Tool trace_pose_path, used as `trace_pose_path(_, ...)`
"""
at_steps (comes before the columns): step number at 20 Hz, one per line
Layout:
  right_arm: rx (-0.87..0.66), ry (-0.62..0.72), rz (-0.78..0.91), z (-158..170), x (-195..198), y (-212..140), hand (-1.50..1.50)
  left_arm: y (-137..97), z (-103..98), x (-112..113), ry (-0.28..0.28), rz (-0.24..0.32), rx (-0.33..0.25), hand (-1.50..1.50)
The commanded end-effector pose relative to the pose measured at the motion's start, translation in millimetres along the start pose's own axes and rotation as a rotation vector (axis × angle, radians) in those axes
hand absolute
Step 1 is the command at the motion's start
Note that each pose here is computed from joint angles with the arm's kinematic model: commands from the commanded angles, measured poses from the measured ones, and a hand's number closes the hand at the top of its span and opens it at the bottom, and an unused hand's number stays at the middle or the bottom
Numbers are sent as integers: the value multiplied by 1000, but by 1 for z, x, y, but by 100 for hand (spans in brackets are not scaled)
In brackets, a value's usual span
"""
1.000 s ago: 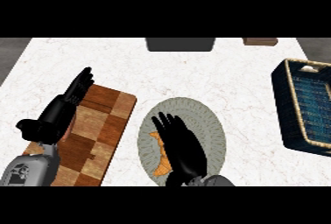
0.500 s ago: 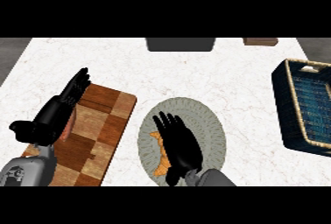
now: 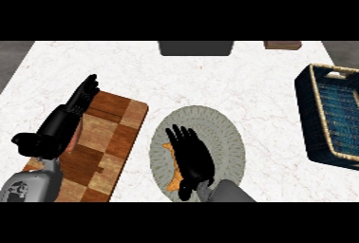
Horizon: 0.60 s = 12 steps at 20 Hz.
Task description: Pick the croissant from the placemat and place it in the basket
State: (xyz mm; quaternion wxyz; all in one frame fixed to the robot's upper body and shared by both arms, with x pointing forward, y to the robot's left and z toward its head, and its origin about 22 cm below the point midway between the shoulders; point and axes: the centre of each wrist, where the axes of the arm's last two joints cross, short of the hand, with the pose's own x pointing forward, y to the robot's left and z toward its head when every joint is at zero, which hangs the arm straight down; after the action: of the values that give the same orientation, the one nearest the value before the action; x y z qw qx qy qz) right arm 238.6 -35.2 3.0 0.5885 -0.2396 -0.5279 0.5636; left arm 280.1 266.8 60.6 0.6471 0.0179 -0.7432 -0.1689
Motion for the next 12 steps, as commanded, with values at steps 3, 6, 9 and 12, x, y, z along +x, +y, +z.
trace_pose_path(3,75,-12,2,-9,-16,19,-150,-15,5,7,5,-10,-1,0)
trace_pose_path(6,127,-7,80,-18,-6,22,150,8,6,12,0,0,-23,0)
trace_pose_path(9,118,-41,62,-4,-15,39,150,17,5,1,4,-13,-2,0)
trace_pose_path(12,91,-63,97,-1,6,23,150,3,1,-13,-2,1,2,0)
